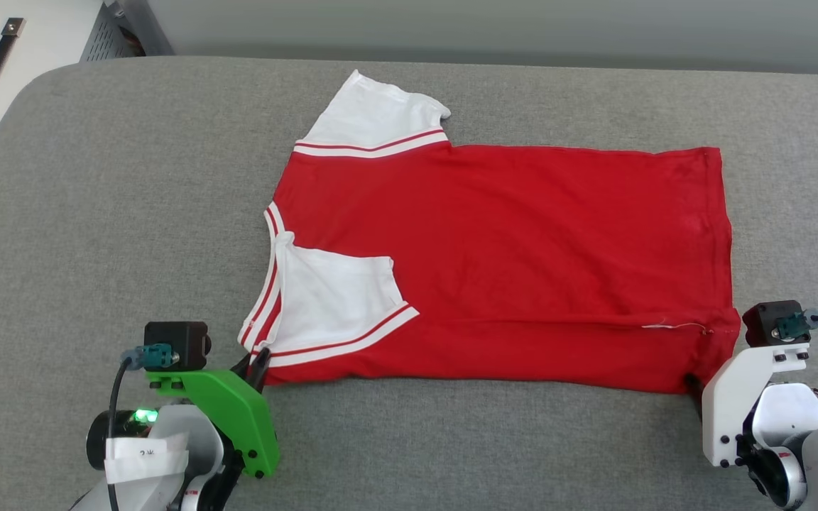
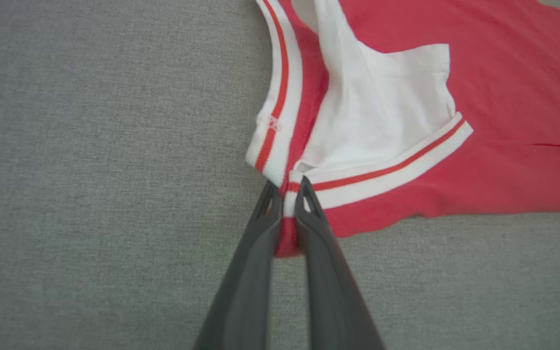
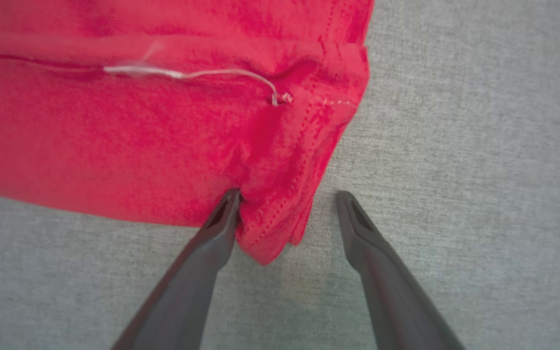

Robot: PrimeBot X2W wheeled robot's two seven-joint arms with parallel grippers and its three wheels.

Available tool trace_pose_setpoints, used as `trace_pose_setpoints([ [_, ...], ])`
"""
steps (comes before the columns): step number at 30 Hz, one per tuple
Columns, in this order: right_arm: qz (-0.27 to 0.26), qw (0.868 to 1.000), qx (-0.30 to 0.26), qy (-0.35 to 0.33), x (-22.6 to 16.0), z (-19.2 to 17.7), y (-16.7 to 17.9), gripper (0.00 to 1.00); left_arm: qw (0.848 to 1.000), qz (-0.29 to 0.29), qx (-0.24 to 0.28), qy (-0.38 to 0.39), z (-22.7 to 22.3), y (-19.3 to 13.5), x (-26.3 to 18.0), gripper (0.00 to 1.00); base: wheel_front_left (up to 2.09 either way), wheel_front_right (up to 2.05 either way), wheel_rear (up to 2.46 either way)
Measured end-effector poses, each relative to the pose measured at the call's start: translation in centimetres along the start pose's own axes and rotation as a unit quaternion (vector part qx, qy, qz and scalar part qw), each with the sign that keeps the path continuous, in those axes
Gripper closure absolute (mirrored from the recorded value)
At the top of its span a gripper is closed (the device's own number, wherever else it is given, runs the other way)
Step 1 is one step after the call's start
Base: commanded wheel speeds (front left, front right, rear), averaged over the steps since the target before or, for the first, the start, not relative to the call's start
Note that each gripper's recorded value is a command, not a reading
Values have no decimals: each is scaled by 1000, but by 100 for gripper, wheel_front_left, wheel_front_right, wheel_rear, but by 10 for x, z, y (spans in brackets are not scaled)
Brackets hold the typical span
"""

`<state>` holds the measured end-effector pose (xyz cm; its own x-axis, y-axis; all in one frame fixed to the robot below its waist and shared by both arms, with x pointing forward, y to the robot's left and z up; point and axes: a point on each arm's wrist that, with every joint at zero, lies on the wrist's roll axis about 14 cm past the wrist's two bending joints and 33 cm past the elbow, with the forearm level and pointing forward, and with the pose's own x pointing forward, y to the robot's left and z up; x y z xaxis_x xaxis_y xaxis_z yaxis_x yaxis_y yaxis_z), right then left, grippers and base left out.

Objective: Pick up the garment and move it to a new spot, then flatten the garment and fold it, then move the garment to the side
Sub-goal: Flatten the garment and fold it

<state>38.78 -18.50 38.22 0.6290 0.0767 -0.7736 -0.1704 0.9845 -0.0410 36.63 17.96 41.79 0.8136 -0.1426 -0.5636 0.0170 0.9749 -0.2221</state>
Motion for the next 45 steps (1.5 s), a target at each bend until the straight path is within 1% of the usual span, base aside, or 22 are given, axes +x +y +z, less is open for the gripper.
trace_pose_setpoints([
  [2, 9, 1000, 3, 8, 3, -4, 4, 0, 1000, 1, 1, 3, -1, 1, 1, 100, 0, 0, 0],
  [3, 14, 1000, 4, 13, 5, -7, 7, 9, 1000, 2, 2, 5, -3, 1, 2, 100, 0, 0, 0],
  [4, 18, 1000, 3, 18, 6, -9, 8, 55, 1000, 2, 2, 7, -3, 1, 3, 100, 0, 0, 0],
  [6, 25, 999, 3, 23, 7, -11, 10, 100, 1000, 3, 2, 13, -6, 2, 4, 100, 0, 0, 0],
  [11, 32, 999, -2, 17, 7, -9, 12, 100, 1000, 8, 6, 23, -13, 8, 4, 100, 0, 0, 0],
  [19, 11, 1000, -10, -5, -12, -2, -10, 100, 999, 5, 7, 36, -28, 8, -9, 100, 0, 0, 0],
  [23, 6, 1000, -13, 1, -28, -10, -18, 100, 999, 0, 0, 41, -38, 5, -21, 100, 0, 0, 0],
  [24, 5, 1000, -16, 1, -40, -14, -20, 100, 999, -4, -3, 45, -47, 2, -29, 100, 0, 0, 0],
  [25, 6, 1000, -16, 1, -45, -15, -20, 100, 999, -6, -5, 47, -50, 1, -33, 100, 0, 0, 0],
  [29, 7, 1000, -11, 0, -58, -21, -22, 100, 998, -13, -9, 53, -60, -4, -42, 100, 0, 0, 0],
  [31, 8, 1000, -10, 15, -62, -30, -21, 100, 998, -13, -11, 60, -66, -4, -44, 100, 0, 0, 0],
  [36, 19, 998, 4, 60, -62, -59, -13, 100, 996, -6, -14, 85, -81, -1, -41, 100, 0, 0, 0],
  [39, 23, 998, 12, 64, -57, -61, -10, 100, 995, -11, -22, 98, -90, -4, -37, 100, 0, 0, 0],
  [45, 21, 997, 15, 75, -45, -68, -11, 100, 993, -7, -18, 118, -99, 2, -30, 100, 0, 0, 0],
])
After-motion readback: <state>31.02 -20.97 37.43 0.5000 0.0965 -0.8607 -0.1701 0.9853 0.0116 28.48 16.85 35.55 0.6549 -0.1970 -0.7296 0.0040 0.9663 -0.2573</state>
